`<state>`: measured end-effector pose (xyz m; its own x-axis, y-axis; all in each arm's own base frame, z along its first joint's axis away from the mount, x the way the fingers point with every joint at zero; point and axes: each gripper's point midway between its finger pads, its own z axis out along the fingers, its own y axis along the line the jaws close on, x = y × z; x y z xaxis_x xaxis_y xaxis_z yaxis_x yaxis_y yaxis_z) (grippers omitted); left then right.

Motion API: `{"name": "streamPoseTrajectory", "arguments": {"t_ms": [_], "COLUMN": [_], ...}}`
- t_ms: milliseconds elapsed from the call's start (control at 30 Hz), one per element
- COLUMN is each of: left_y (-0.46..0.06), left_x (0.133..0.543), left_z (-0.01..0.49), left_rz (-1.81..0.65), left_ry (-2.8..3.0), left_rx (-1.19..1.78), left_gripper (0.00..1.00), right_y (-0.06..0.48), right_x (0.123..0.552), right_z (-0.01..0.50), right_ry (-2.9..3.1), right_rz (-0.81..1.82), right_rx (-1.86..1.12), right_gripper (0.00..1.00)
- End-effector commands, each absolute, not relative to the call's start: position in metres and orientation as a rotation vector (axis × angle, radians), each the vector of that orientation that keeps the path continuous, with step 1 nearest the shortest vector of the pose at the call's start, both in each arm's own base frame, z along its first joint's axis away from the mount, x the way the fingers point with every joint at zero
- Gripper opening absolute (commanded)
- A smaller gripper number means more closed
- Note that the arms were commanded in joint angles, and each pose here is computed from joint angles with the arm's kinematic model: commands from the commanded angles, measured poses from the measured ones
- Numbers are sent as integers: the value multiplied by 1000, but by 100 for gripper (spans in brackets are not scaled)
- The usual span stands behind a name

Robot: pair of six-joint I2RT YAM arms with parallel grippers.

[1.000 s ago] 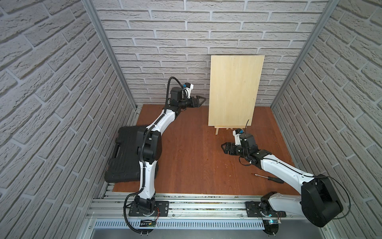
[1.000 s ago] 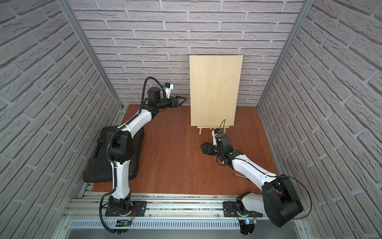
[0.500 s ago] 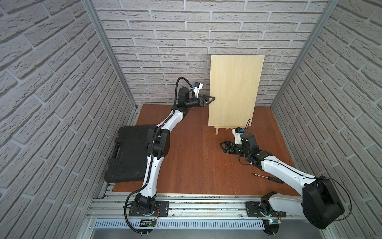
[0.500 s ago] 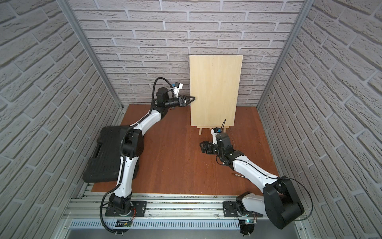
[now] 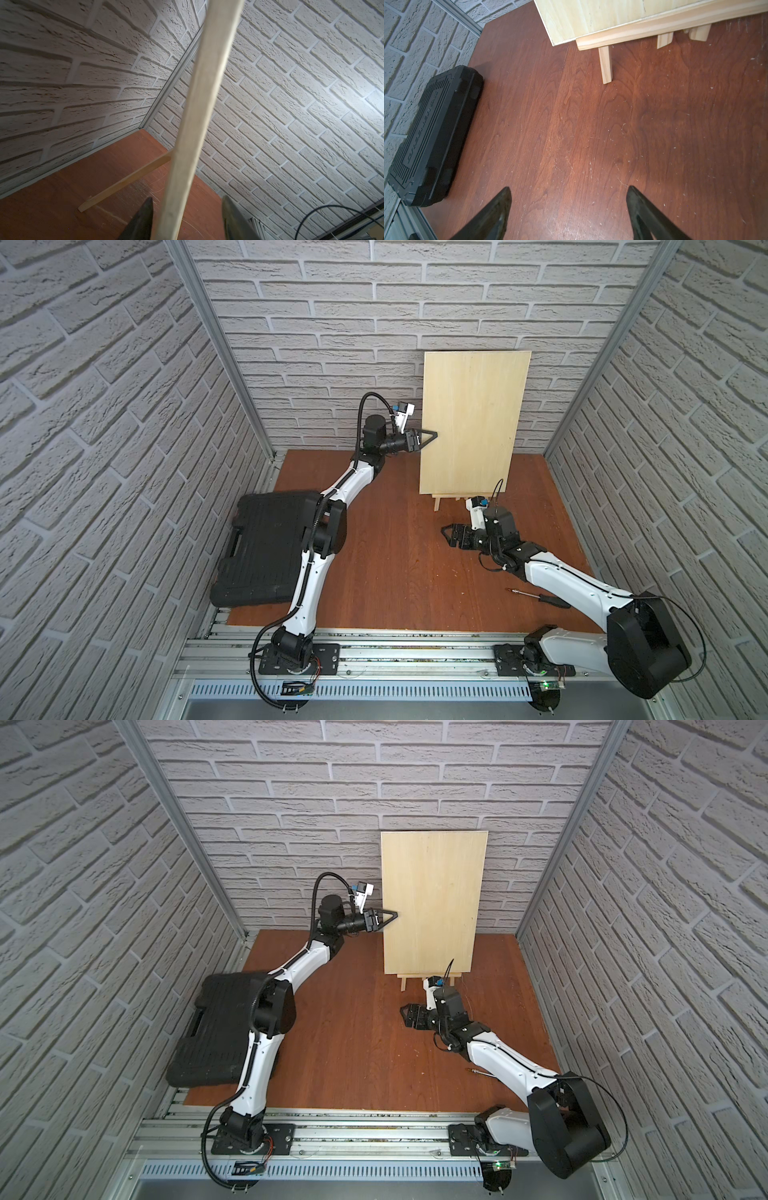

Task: Disassemble the easel
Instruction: Adjust the easel at the center of the board.

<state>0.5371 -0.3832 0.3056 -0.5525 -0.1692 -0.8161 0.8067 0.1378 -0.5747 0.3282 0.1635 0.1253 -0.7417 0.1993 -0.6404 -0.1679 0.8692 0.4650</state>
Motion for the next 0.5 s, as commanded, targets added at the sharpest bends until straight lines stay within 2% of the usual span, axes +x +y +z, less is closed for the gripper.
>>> {"name": "streamPoseTrajectory", "arguments": {"t_ms": [0,133,233,467], "left_y": [-396,-403,-409,-428], "left_x": [521,514,508,487], "left_z": [330,330,331,334], "left_rz": [-1538,-1540,-1541,-1475], "left_ry": [1485,1470,1453,1417], "left_rx": [735,757,768,813], "left_gripper": [44,35,33,21], "right_y": [170,171,172,170], "right_x": [333,334,333,333], "right_z": [131,131,131,131], "right_ry": [2286,2286,2286,2286], "right_rz": [678,680,681,676], "right_rx": [-13,-14,-16,-12], "right_gripper": [86,85,85,85]}}
